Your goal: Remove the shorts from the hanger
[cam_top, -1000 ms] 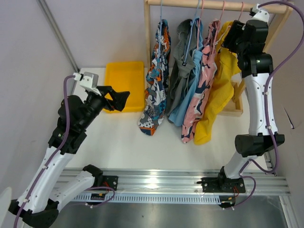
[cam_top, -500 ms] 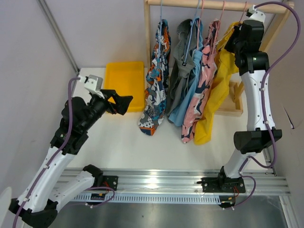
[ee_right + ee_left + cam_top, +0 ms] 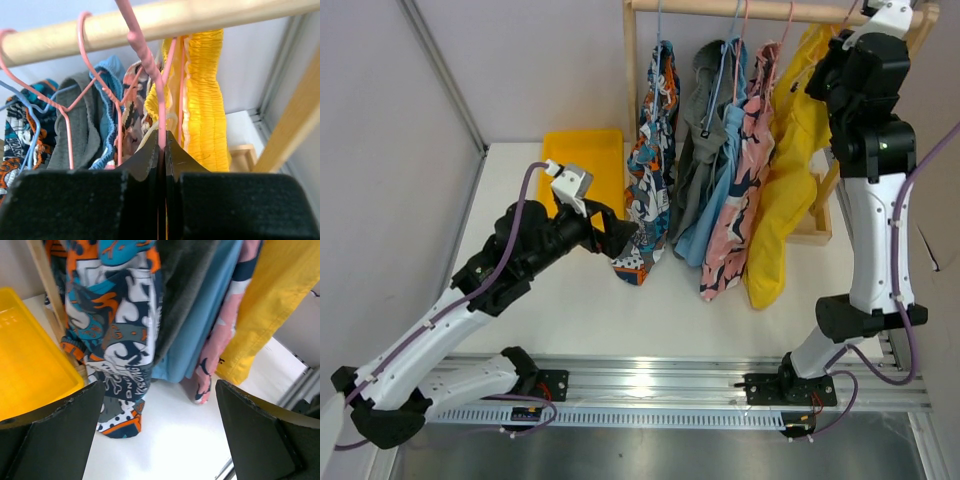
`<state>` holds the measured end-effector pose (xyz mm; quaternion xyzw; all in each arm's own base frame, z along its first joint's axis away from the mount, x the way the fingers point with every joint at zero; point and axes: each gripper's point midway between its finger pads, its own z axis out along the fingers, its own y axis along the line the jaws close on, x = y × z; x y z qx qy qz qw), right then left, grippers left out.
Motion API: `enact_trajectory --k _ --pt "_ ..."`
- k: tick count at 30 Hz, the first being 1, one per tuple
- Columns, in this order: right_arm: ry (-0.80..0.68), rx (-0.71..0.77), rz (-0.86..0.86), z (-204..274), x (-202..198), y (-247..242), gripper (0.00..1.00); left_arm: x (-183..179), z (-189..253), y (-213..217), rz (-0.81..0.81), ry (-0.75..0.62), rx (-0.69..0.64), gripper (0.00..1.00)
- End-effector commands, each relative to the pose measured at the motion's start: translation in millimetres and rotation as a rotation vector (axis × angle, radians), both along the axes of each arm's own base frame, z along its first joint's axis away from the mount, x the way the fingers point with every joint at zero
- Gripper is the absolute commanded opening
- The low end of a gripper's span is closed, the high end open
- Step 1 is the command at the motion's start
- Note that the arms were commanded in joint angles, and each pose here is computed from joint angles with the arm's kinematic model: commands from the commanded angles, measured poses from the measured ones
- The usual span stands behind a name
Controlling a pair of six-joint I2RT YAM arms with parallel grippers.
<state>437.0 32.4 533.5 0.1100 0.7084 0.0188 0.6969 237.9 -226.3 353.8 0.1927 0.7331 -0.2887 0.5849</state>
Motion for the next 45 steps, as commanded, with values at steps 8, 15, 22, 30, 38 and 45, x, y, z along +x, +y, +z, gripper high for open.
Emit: enact_trajectory --k 8,15,22,30,38,45 --pt "-0.147 0.043 -0.027 39 -110 5 0.00 -67 32 -123 -0.251 -0.126 0.019 0.99" --pt "-0.085 0.073 0.027 23 -137 27 0.00 -106 50 -229 -0.356 -0.196 -0.019 0.99" --pt "-0.056 0.068 0.050 6 -145 33 0.00 -117 72 -274 -0.384 -0.232 -0.058 0.99" --pt "-0.046 0.073 0.068 -3 -142 38 0.00 -117 68 -298 -0.365 -0.244 -0.057 0.99" --pt "-0.084 0.104 0.095 23 -153 36 0.00 -110 28 -319 -0.340 -0.209 0.014 0.98" --pt "-0.107 0.137 0.111 35 -165 33 0.00 -99 0 -319 -0.280 -0.208 0.075 0.77"
